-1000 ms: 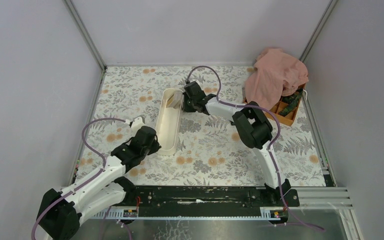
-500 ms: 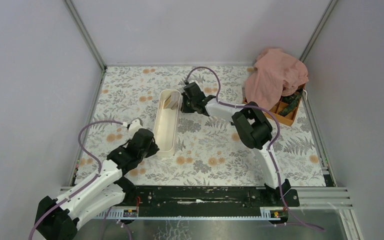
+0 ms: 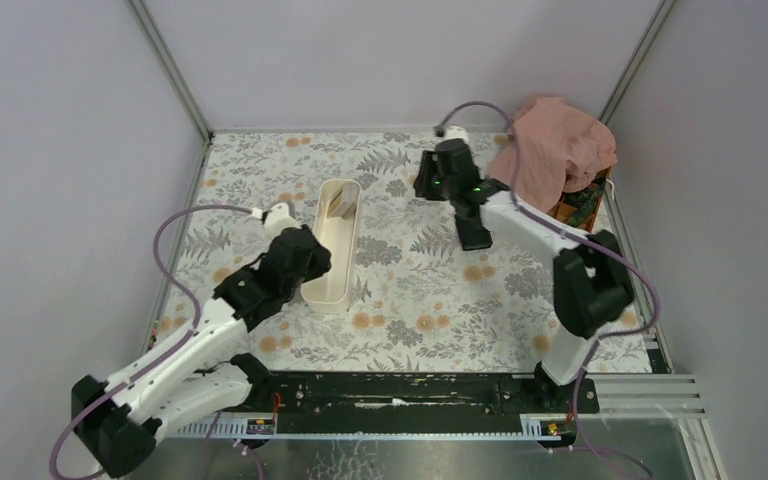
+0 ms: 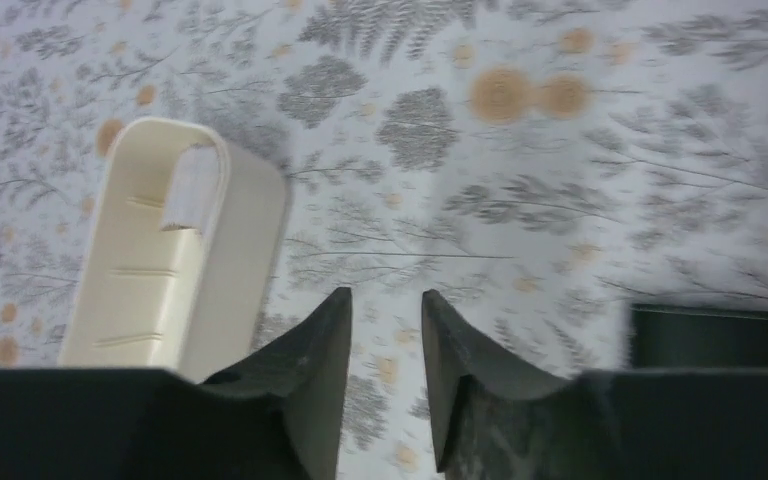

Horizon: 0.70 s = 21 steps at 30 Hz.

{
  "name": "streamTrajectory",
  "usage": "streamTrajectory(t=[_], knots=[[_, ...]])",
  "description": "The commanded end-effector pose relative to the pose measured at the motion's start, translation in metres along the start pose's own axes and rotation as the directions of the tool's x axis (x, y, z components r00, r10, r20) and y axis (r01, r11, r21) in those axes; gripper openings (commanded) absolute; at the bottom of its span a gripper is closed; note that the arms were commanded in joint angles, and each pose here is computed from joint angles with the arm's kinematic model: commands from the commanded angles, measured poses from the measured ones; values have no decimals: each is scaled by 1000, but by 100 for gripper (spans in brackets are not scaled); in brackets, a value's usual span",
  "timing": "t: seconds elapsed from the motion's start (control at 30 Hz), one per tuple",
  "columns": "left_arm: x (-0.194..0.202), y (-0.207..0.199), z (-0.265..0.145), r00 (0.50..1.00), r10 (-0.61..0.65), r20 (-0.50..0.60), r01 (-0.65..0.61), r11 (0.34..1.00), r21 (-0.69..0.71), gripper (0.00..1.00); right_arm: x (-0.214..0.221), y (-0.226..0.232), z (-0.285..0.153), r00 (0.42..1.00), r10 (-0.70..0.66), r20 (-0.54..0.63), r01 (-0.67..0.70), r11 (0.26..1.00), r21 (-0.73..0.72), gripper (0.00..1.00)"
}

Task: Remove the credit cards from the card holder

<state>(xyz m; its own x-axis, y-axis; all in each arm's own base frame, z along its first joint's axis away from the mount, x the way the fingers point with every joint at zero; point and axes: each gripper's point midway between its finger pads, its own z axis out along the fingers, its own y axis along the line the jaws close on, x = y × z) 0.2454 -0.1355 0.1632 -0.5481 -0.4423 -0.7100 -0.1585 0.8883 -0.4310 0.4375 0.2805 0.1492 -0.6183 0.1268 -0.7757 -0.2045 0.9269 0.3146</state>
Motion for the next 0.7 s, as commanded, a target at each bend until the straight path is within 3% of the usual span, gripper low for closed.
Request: streamTrajectory(t=[0.0, 0.1, 0.13, 0.17, 0.2, 0.23, 0.43, 0.6, 0.67], knots=[[-28, -57, 14, 993, 74, 90, -81, 994, 73, 36, -4, -58, -36, 998, 55, 28, -57, 996, 73, 67], [-35, -94, 17, 970, 191, 150, -201, 978, 51, 41, 5, -75, -56, 994, 90, 64, -91, 996, 8, 94], [-36, -104, 20, 961, 221, 168, -231, 972, 42, 49, 10, -77, -59, 994, 86, 65, -86, 996, -4, 93], [-37, -113, 26, 955, 231, 184, -242, 970, 38, 65, 14, -81, -61, 996, 69, 60, -70, 998, 4, 85], [-37, -120, 32, 953, 231, 197, -244, 969, 45, 88, 19, -85, -62, 998, 49, 48, -50, 999, 19, 78], [-33, -122, 42, 951, 229, 207, -242, 969, 41, 98, 24, -89, -61, 999, 38, 36, -40, 999, 36, 74], [-8, -137, 96, 963, 229, 139, -248, 959, 137, 100, 47, -118, -53, 1000, -5, -12, 7, 988, 157, 67], [-1, -109, 116, 950, 284, 130, -290, 957, 29, 100, 58, -127, -43, 1000, 7, -22, -3, 982, 188, 66], [10, -109, 121, 952, 288, 106, -296, 953, 65, 100, 67, -135, -37, 999, 2, -49, 9, 975, 223, 65]])
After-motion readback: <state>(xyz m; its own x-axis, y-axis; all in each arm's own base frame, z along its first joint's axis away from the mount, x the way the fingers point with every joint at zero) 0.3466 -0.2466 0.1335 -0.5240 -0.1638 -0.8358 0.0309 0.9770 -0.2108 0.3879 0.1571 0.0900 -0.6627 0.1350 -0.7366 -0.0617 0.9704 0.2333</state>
